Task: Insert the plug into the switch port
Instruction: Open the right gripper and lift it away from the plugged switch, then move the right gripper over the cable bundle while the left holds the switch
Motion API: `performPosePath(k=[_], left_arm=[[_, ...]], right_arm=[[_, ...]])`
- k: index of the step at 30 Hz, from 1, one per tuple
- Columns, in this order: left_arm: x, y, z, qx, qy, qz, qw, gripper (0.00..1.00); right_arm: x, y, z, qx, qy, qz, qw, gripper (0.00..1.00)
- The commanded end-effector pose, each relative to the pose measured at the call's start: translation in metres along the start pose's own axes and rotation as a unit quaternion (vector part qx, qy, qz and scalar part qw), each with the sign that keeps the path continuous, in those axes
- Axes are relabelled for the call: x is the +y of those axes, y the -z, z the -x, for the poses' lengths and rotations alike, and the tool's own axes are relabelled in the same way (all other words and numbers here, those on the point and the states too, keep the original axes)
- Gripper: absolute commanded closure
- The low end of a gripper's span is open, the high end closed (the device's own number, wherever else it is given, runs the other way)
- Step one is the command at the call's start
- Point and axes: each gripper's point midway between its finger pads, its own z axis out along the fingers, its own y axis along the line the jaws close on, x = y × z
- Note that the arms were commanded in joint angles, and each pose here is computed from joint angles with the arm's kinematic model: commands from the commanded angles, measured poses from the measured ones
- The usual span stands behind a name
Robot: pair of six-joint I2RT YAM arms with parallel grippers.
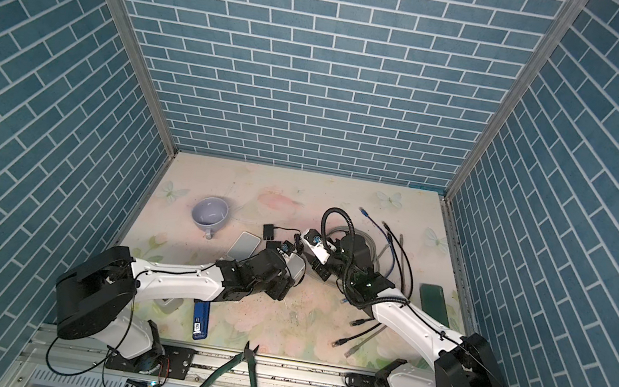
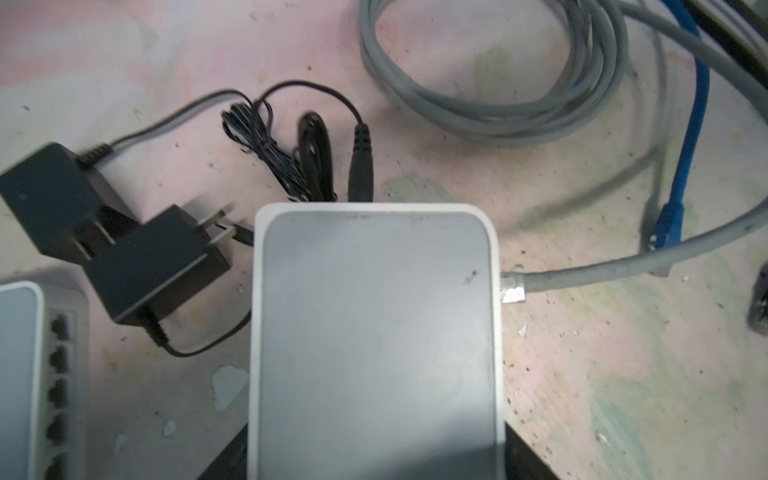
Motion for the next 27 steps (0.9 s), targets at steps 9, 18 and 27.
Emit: performPosePath(k=[9,18,27], left_arm=[[-0.001,-0.012,-0.065,0.129,-0.004,-0.010,0.992,0.35],[0.015,-0.023,-0.066,0.130,0.023,0.039,0.990,0.24],[0.042,-0.032,-0.045,0.088,0.096,0.065,0.989,0.23]], right_arm=[[-0.030,0.007,0.015,-0.020,-0.116,-0.019,0.993,0.54],[-0.040,0.012,0.009,0.035,-0.145,-0.036,0.988,0.01],[-0.064,0.025,-0.037,0.137,-0.264,-0.102,0.949,0.01]])
